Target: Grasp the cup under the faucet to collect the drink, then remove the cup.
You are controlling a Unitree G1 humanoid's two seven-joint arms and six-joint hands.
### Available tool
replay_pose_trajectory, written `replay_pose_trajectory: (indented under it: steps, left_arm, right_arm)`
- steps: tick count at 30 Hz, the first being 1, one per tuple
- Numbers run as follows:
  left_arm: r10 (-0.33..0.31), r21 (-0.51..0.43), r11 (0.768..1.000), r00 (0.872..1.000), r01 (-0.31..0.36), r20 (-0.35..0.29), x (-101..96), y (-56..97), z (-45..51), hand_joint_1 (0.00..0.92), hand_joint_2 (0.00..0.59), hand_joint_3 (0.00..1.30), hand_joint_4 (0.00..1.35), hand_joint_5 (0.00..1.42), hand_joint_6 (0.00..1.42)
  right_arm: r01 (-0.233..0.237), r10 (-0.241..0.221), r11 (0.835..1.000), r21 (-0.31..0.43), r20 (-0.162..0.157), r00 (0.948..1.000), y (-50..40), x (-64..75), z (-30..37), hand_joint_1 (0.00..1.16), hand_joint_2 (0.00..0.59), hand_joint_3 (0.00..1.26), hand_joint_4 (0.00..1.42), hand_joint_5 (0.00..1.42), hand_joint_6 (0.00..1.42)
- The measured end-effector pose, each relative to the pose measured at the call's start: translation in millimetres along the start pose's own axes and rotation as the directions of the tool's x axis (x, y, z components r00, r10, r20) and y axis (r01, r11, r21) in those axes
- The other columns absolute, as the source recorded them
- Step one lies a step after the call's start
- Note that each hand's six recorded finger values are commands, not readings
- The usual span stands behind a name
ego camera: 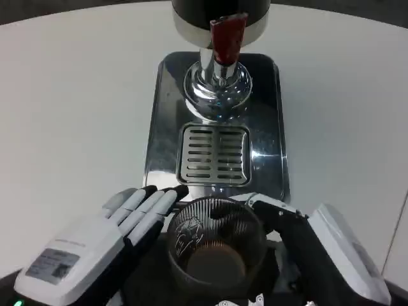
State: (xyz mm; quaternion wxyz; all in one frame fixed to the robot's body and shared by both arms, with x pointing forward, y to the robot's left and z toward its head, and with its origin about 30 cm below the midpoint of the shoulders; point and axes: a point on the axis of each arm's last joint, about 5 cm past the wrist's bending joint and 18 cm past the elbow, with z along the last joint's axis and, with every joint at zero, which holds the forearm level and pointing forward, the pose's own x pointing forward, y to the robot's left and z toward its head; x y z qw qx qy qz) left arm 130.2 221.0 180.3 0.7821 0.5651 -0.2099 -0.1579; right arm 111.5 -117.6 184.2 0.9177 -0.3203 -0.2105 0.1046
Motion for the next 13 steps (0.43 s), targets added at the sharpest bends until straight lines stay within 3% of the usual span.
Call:
replay_pose_trajectory:
  steps: [13]
  left_arm:
    - [0.001, -0.008, 1.0, 1.0, -0.001, -0.003, -1.5, 1.0, -0.9, 0.33, 0.124, 0.0, 0.0, 0.0, 0.0]
  right_arm:
    - [-0.002, 0.002, 1.0, 0.0, 0.001, 1.0, 0.1, -0.8, 0.0, 1.01, 0.145, 0.98, 1.13, 1.16, 1.4]
